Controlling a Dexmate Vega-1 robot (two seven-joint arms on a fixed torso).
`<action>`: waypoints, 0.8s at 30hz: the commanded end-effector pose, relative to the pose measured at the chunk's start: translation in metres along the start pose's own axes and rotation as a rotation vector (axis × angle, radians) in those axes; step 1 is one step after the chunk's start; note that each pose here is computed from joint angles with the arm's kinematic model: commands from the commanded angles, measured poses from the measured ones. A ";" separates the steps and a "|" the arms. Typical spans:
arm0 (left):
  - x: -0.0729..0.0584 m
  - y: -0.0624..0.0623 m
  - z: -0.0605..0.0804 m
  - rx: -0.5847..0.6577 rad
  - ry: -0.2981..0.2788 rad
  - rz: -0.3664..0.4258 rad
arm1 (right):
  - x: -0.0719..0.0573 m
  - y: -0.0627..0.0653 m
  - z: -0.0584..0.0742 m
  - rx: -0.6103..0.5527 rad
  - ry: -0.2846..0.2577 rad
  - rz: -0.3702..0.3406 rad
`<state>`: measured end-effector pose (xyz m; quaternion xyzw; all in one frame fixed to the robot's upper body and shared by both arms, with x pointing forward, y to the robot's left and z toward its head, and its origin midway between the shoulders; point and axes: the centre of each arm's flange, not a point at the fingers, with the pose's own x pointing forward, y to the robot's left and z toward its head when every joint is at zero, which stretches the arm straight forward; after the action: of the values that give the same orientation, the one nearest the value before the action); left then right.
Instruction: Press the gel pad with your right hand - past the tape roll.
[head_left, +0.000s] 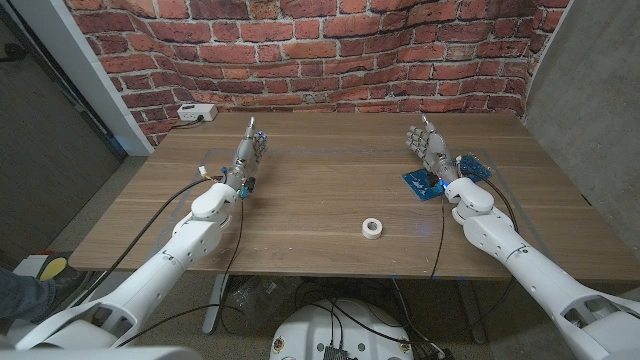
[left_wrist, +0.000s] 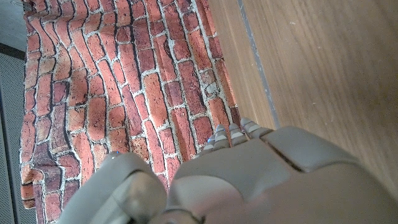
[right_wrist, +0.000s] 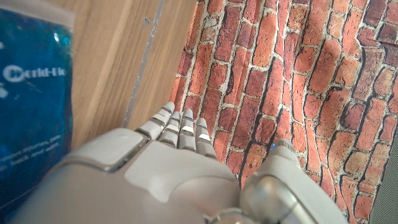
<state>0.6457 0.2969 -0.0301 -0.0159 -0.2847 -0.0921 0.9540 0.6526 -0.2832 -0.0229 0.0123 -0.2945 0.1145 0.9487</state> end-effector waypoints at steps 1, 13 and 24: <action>-0.015 0.000 0.009 0.019 -0.005 -0.004 | -0.004 0.006 0.006 -0.023 -0.039 0.001; -0.023 0.000 0.015 0.029 -0.014 -0.043 | -0.021 0.008 0.024 -0.118 -0.101 -0.029; -0.032 0.004 0.030 0.107 -0.024 -0.074 | -0.037 -0.002 0.032 -0.179 -0.122 -0.036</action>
<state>0.6169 0.3038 -0.0284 0.0099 -0.2941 -0.1061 0.9498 0.6207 -0.2853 -0.0179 -0.0344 -0.3438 0.0829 0.9348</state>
